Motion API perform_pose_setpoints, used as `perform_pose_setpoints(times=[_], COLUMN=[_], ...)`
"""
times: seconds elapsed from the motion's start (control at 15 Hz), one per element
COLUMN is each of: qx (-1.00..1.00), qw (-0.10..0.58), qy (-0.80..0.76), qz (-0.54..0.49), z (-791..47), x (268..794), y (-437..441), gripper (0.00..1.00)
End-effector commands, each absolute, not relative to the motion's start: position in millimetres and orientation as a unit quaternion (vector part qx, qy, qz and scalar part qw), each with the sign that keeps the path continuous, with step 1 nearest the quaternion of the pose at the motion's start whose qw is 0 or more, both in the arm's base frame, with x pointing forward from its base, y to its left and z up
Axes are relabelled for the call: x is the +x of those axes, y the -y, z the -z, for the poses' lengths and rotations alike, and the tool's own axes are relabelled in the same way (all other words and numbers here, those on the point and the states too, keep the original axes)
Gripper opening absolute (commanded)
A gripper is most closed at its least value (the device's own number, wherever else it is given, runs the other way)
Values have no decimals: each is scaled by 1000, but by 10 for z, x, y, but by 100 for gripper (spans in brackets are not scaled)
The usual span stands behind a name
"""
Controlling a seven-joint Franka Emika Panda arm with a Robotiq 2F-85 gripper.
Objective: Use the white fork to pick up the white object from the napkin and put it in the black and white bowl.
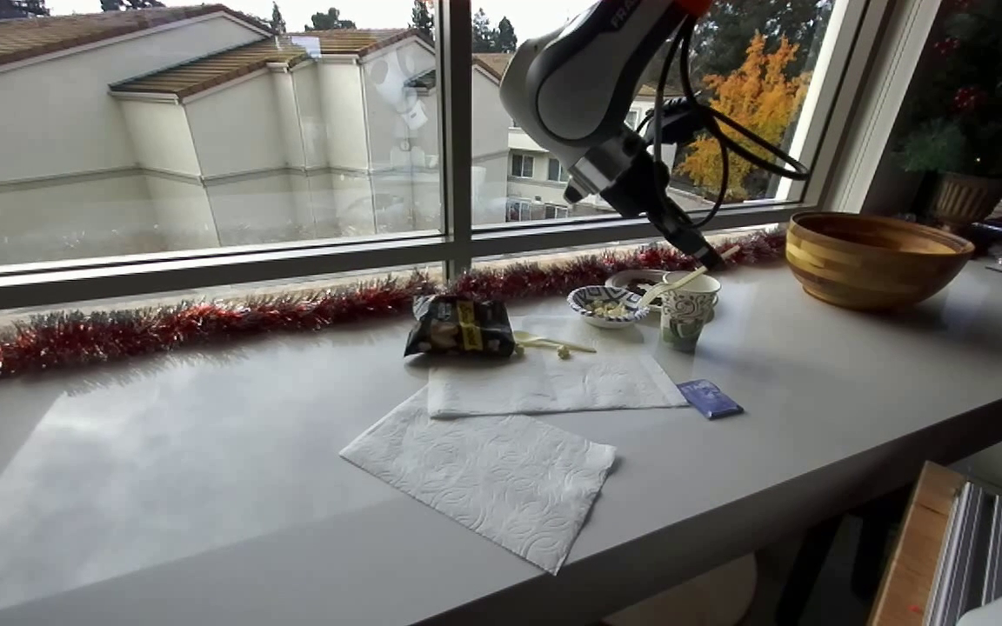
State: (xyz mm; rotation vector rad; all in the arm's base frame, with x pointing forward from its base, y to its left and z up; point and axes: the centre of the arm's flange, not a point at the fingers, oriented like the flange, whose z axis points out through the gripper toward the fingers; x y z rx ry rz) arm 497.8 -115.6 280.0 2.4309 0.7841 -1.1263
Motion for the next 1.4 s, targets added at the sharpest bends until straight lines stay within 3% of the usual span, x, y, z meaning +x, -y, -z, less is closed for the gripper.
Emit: perform_pose_setpoints(times=[0.0, 0.13, 0.2, 0.47, 0.53, 1.33], qx=[859, 860, 860, 860, 860, 858], qw=[161, 170, 170, 169, 169, 195], qy=[-294, -288, -289, -288, -288, -302], qz=[386, 386, 385, 386, 386, 366], z=[-2638, -2685, -2647, -2641, -2640, -2112], x=[5265, 5144, 5167, 5165, 5165, 5720], y=[1104, 1103, 1095, 1105, 1104, 732], gripper=[3, 3, 11, 11, 3, 3])
